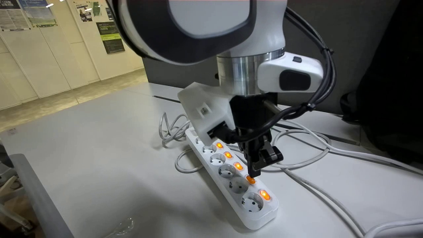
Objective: Turn on the second switch from the right
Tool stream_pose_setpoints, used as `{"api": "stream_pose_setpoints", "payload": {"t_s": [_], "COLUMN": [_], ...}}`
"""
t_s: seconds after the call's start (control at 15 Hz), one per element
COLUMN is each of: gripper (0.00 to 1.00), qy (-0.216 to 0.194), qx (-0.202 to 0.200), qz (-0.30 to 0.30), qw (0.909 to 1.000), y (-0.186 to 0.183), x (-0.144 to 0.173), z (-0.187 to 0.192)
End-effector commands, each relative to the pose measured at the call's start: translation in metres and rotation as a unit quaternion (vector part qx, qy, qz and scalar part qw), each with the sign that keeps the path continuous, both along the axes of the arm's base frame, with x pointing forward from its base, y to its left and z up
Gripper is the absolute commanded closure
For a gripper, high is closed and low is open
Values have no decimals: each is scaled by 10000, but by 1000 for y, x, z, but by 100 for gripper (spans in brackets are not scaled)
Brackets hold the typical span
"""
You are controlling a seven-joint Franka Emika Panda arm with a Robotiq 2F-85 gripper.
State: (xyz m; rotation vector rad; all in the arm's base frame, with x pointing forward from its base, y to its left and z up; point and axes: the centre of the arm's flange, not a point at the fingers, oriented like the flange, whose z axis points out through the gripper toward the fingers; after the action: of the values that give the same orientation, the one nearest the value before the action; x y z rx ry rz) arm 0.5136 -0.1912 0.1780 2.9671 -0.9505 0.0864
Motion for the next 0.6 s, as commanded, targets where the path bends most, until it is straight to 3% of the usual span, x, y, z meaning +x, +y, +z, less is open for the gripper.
{"api": "stream_pose_setpoints", "payload": {"t_s": [0.0,0.53], "gripper": [99,100], "qy": [24,26], "qx": [17,15], "qz": [-3,-15], "qw": [10000,10000], "y": [0,0], "x": [1,3], "z": [-2,-12]}}
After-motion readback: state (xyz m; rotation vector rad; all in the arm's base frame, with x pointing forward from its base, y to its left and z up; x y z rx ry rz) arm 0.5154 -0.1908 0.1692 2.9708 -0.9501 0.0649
